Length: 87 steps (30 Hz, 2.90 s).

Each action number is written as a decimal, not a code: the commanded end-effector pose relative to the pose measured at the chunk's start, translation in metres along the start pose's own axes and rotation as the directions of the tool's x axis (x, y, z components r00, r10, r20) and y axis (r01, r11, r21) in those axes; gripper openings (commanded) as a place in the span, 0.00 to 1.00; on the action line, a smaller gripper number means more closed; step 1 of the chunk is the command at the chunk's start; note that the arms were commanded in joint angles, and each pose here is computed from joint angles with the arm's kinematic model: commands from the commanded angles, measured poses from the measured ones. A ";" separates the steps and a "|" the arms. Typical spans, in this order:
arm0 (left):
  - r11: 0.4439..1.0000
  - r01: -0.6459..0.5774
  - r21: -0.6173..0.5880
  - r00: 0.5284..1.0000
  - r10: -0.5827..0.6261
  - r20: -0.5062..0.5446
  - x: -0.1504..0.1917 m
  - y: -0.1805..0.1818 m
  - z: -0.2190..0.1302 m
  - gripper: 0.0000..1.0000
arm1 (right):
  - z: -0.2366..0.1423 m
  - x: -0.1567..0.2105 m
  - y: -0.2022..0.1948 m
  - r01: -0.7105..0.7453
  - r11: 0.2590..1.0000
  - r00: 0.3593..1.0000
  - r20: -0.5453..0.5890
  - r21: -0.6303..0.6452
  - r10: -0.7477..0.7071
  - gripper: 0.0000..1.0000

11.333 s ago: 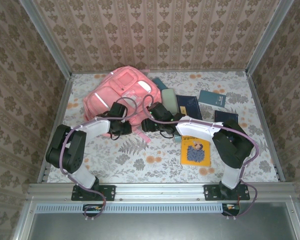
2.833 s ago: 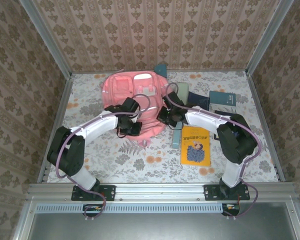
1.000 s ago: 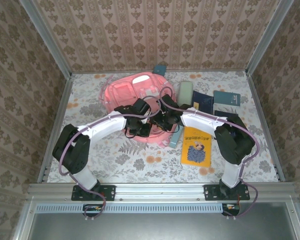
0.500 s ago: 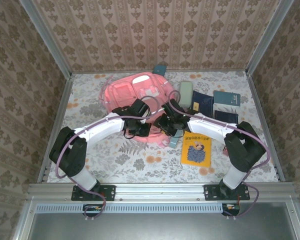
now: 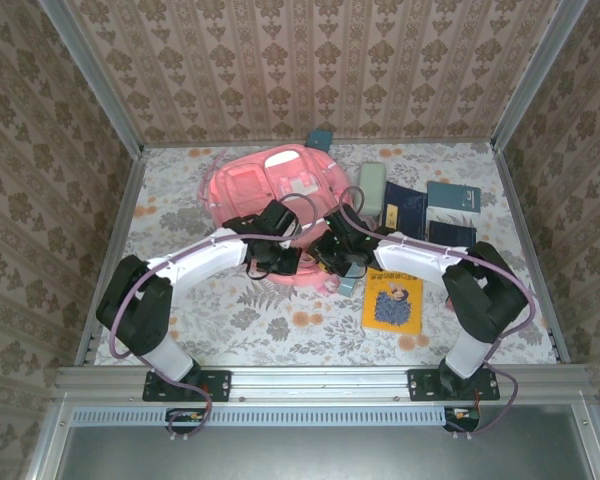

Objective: Pack the student bag

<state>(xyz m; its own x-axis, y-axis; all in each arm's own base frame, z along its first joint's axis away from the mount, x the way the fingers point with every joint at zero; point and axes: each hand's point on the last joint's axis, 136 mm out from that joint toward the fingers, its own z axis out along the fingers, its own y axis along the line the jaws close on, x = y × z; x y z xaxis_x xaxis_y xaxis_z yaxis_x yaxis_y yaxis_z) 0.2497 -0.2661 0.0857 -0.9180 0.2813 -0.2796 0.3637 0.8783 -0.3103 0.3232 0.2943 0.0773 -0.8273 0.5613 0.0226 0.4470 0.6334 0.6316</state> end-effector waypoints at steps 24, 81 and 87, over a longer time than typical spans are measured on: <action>0.889 0.257 -0.378 0.965 -0.257 0.052 -0.008 0.178 -0.063 0.00 | -0.083 -0.046 0.060 0.306 0.945 0.947 0.137 -0.115 -0.290 0.00; 0.993 -0.116 0.005 0.966 0.112 0.233 -0.083 -0.016 -0.063 0.67 | -0.140 -0.093 -0.049 0.278 0.941 0.903 0.283 0.191 -0.324 0.64; 0.982 -0.158 0.101 0.975 0.139 0.171 -0.074 -0.085 -0.037 0.61 | -0.164 -0.094 -0.117 0.163 0.954 0.900 0.359 0.251 -0.248 0.67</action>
<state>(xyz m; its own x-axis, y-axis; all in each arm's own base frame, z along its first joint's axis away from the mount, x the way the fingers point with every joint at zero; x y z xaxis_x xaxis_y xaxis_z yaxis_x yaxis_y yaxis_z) 0.2918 -0.3169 0.1543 -0.8097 0.3476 -0.4729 0.5145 0.8080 -0.2870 0.3120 0.1052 0.1425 -0.7509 0.5227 -0.4037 0.3152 0.8207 0.4766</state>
